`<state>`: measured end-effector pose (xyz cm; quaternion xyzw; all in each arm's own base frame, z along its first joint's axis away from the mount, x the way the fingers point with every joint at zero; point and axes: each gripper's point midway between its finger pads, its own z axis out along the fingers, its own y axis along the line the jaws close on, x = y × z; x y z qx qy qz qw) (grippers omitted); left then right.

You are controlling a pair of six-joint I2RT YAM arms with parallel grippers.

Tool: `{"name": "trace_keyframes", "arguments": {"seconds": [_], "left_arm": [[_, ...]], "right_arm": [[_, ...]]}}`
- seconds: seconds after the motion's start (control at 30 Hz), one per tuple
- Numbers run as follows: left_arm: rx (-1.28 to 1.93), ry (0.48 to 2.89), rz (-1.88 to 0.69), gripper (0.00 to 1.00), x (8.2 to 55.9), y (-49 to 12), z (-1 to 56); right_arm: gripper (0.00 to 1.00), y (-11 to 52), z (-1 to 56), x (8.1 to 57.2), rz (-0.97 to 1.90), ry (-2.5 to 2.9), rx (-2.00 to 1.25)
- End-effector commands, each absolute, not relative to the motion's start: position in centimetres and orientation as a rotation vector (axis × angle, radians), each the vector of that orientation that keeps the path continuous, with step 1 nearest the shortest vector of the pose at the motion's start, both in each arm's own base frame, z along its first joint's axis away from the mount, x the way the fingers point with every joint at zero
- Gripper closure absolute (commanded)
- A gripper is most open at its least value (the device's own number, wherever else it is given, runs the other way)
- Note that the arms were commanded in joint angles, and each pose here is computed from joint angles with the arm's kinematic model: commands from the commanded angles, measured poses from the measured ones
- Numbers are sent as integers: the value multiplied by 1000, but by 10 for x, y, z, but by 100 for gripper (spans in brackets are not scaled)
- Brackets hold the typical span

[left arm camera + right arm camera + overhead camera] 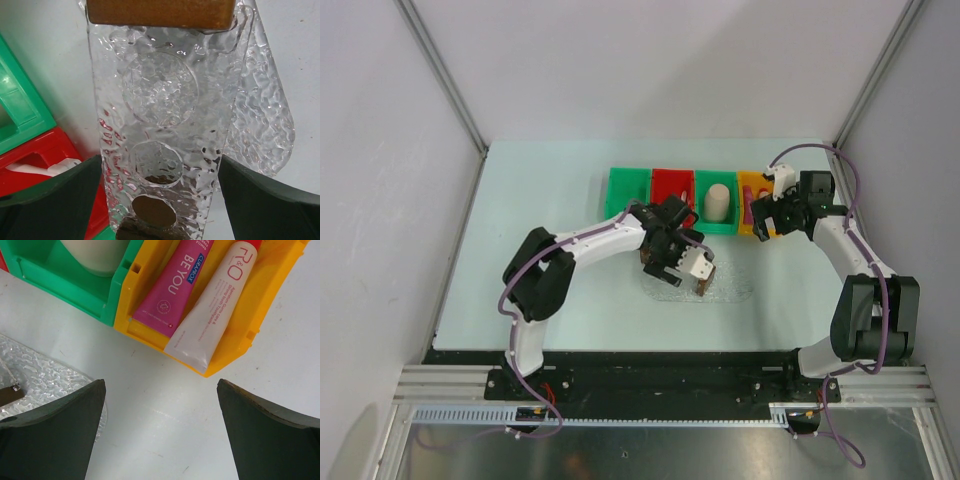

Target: Prepare toiletry sets of a toothbrush and toothpaste on the tray

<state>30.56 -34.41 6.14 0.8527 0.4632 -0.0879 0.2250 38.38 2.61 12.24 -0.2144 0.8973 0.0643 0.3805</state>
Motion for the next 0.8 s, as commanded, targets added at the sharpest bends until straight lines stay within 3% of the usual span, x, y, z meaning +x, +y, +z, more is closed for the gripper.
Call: {"name": "trace_keyframes", "arguments": {"seconds": [0.0,0.3,0.77], "left_arm": [[2336,1220,-265,0,312,-356,74],[2330,1281,-323,1,304,-354,70],[2190,1548,-389,13,295,-356,69]], "right_arm": [[0,26,135,394,140,2256,-565],[0,26,134,394,142,2258,-568],[0,28,132,394,146,2263,-575]]}}
